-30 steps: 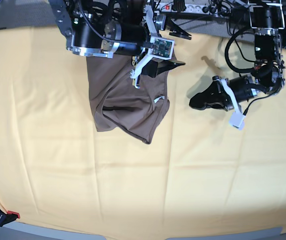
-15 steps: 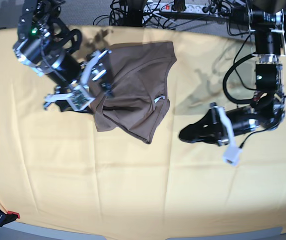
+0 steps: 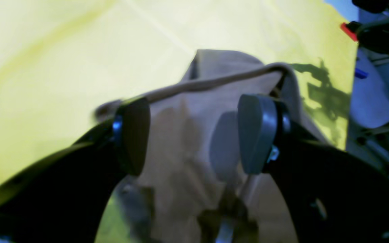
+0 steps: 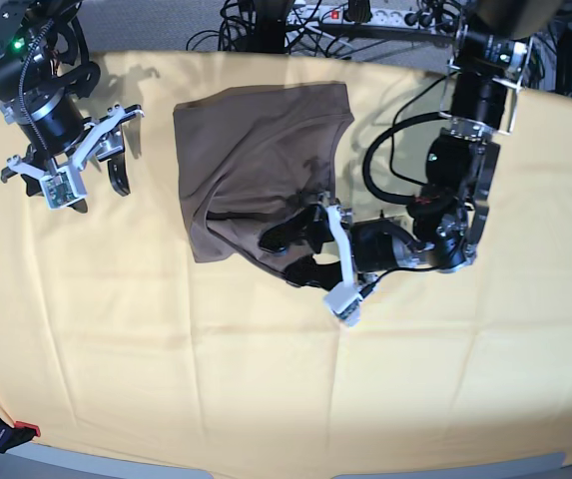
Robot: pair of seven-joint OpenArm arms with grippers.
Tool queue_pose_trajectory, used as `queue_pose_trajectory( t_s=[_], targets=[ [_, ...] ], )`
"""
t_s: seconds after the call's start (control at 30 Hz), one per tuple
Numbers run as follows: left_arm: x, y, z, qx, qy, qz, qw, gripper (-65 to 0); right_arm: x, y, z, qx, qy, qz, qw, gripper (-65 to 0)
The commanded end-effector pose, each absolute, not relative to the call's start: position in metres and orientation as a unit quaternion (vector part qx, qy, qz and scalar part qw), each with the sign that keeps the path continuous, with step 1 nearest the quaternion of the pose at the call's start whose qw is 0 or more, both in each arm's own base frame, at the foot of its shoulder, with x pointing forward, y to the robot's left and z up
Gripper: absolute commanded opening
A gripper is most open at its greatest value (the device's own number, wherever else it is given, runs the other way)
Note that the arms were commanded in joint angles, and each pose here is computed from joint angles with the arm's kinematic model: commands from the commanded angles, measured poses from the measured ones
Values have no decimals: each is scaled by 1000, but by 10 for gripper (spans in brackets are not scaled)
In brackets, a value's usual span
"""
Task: Fold the T-shirt properly
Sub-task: 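Release the bundle, withdraw the right gripper, press its edge with the left gripper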
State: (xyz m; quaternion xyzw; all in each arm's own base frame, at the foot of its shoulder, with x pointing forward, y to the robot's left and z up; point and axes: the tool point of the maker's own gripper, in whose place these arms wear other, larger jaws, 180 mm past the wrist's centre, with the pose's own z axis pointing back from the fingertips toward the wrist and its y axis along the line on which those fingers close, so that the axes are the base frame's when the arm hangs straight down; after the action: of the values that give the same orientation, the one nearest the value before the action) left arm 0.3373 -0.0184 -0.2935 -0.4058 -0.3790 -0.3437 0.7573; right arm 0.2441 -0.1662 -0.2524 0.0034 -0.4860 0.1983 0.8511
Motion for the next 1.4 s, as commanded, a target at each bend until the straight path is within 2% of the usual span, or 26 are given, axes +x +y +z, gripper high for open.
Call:
queue_pose_trajectory(
  t_s=[0.0,0.2,0.5,0.53,0.57,0.67,0.73,0.93,1.2,1.37],
  targets=[
    [352,-15,-282,-399,-401,-332,755,-233,247,-164,-241,4,-506,202,838,-277],
    [373,1,-309,-367,-398,-264,798,-234,247,-163,-241,5,-507,203,838,-277],
    [372,2,-313,-371,-395,-244,804,-236,248,-163,-239,7,-512,202,835,-277],
    [370,0,-315,-374,-393,-243,804,-264,249,-162,-238,7,-514,202,833,-277],
    [368,-1,-317,-375,-391,-242,805,-321,249,-162,-237,8,-517,202,832,-277],
    [365,-2,-320,-377,-387,-239,807,-547,249,-162,-237,8,-518,202,831,-277],
    [365,-1,-320,-377,-387,-238,807,-650,249,-162,-237,8,-518,202,831,-277],
    [378,10,-314,-368,-399,-209,814,-650,250,-160,-234,14,-526,202,826,-277],
    [405,65,-286,-371,-453,-118,802,-650,250,-156,-232,25,-529,202,824,-277],
    [397,67,-282,-400,-435,-121,798,-650,248,-141,-228,60,-539,220,811,-277]
  ],
)
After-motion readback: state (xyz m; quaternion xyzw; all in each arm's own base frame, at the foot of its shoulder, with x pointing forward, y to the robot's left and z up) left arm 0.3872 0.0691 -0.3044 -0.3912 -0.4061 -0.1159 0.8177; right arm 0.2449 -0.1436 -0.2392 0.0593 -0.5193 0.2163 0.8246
